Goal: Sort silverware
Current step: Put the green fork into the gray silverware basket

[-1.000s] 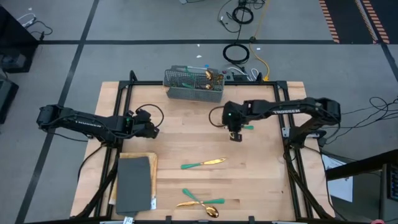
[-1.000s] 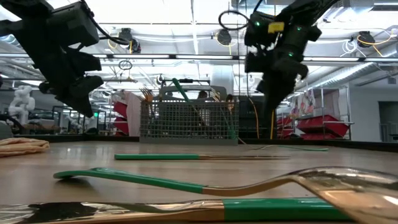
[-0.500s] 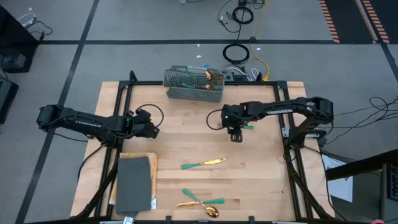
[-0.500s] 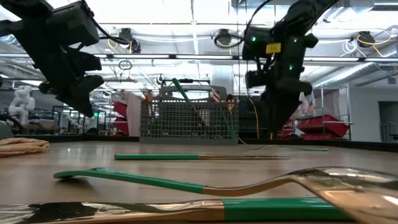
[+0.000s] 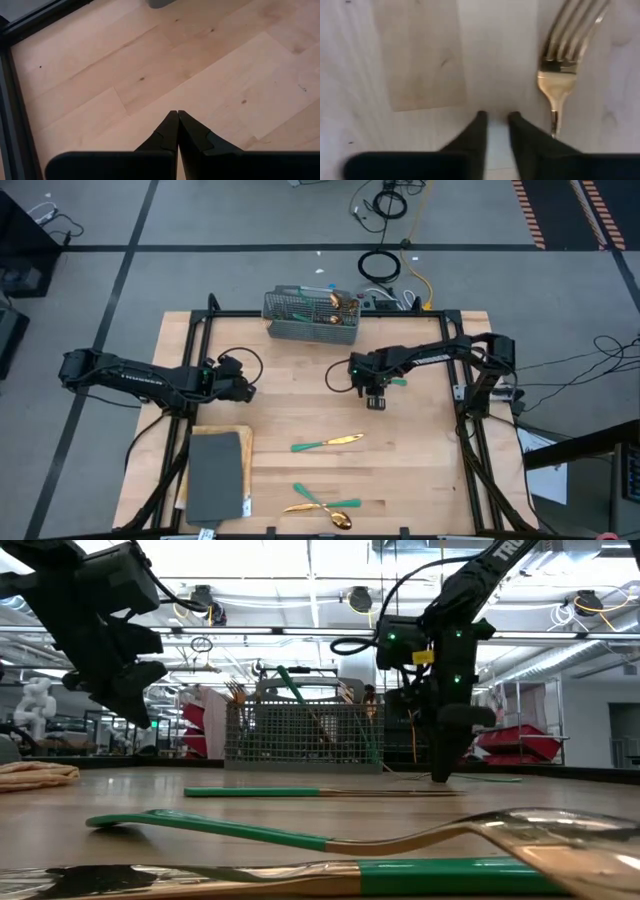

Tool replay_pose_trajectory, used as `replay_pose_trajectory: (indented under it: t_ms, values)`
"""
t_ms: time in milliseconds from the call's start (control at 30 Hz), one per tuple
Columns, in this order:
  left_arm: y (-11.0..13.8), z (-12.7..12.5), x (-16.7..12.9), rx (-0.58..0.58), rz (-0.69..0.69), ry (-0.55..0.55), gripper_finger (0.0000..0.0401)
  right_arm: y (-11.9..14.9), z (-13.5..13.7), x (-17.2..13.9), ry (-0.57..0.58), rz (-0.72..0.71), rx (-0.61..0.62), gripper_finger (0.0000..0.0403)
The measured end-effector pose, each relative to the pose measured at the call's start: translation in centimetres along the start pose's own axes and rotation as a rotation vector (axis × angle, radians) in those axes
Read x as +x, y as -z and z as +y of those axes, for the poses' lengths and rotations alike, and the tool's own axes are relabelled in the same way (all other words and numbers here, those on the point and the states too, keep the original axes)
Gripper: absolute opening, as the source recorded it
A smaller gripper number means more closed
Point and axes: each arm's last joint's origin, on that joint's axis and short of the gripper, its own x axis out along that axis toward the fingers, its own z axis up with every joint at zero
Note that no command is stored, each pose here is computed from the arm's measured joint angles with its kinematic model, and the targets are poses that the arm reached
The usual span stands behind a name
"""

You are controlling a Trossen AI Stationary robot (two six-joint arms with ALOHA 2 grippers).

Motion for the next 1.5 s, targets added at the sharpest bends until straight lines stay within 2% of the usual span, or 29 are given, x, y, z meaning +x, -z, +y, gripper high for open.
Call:
replay_pose_trajectory:
  t_ms: [33, 100, 333, 533, 633, 733, 1000, 1100, 1233, 1300, 1367, 1433, 1500]
  values:
    - [0.0, 0.0, 0.0, 0.000, 0.000, 0.000, 0.0011, 0.0, 0.0, 0.0, -0.005, -0.001, -0.001, 0.0038]
    - [0.0, 0.0, 0.0, 0.002, 0.000, 0.000, 0.0011, 0.0, 0.0, -0.1, -0.004, -0.008, -0.001, 0.0012]
    - [0.0, 0.0, 0.0, 0.003, 0.000, 0.000, 0.0011, 0.0, 0.5, -2.0, 0.041, -0.086, -0.017, 0.0000]
    - [0.0, 0.0, 0.0, 0.006, 0.000, 0.000, 0.0011, 0.1, 0.7, -5.2, 0.047, -0.207, -0.018, 0.0004]
    - [0.0, 0.0, 0.0, 0.006, 0.000, 0.000, 0.0011, 0.3, 0.7, -6.8, 0.021, -0.272, -0.024, 0.0023]
    - [0.0, 0.0, 0.0, 0.006, 0.000, 0.000, 0.0011, 0.5, -0.1, -7.2, 0.026, -0.283, -0.021, 0.0061]
    - [0.0, 0.0, 0.0, 0.006, 0.000, -0.001, 0.0011, 0.2, -1.4, -4.6, 0.011, -0.203, 0.008, 0.0179]
    - [0.0, 0.0, 0.0, 0.006, -0.002, -0.002, 0.0011, 0.0, -1.7, -3.2, 0.018, -0.163, 0.012, 0.0201]
    - [0.0, 0.0, 0.0, 0.006, -0.011, -0.009, 0.0011, 0.0, -2.3, -1.4, 0.005, -0.111, 0.035, 0.0209]
    - [0.0, 0.0, 0.0, 0.006, -0.012, -0.010, 0.0011, 0.0, -2.5, -0.7, -0.011, -0.089, 0.050, 0.0204]
    - [0.0, 0.0, 0.0, 0.007, -0.012, -0.010, 0.0011, 0.0, -2.5, -0.2, -0.019, -0.070, 0.053, 0.0183]
    - [0.0, 0.0, 0.0, 0.007, -0.012, -0.011, 0.0011, 0.0, -2.5, 0.0, -0.025, -0.063, 0.051, 0.0139]
    - [0.0, 0.0, 0.0, 0.007, -0.014, -0.012, 0.0011, 0.0, -2.4, 0.0, -0.030, -0.064, 0.060, 0.0072]
